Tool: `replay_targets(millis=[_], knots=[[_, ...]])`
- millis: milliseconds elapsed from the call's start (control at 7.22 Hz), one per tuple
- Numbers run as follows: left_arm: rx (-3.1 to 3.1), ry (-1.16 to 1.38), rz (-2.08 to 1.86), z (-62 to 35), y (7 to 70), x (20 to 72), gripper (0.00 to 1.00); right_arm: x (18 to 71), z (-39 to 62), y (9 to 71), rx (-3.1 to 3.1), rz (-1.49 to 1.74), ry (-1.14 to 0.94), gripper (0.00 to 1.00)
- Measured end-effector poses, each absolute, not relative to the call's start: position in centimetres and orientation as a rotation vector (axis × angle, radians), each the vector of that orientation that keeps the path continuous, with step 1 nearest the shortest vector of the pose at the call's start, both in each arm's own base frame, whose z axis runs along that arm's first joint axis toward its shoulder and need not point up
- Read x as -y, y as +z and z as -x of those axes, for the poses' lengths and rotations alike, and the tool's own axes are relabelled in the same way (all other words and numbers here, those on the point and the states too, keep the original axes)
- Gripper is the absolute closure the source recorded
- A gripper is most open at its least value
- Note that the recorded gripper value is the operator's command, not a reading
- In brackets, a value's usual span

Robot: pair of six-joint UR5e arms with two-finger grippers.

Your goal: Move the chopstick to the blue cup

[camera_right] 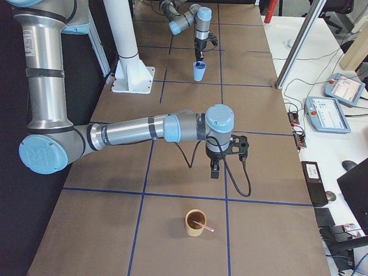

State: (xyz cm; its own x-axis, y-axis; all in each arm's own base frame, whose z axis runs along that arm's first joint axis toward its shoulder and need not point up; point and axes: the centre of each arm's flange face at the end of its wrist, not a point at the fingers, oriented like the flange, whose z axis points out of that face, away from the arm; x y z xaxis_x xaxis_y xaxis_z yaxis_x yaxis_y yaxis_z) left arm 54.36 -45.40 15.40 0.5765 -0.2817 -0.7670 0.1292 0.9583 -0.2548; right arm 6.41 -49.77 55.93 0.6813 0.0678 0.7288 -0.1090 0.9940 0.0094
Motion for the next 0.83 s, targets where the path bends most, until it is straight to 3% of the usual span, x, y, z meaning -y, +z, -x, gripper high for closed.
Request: replay_targets(millis=[139,277,416,831], knots=[[-0.936,-0.236,0.174,-55.14,15.91,45.56,0.87,49.79,-6.4,55.96,0.816,-0.053,0.1,0.0],[-0.943,-0.233,0.172,-55.59,16.26,45.72,0.5,49.84,-6.41,55.98,0.815,-0.052,0.1,0.0],[-0.946,-0.231,0.171,-55.8,16.43,45.77,0.01,49.87,-6.41,55.96,0.815,-0.053,0.1,0.0],[-0.965,-0.228,0.144,-55.31,16.01,45.62,0.0,49.94,-6.4,55.9,0.816,-0.054,0.098,0.0]])
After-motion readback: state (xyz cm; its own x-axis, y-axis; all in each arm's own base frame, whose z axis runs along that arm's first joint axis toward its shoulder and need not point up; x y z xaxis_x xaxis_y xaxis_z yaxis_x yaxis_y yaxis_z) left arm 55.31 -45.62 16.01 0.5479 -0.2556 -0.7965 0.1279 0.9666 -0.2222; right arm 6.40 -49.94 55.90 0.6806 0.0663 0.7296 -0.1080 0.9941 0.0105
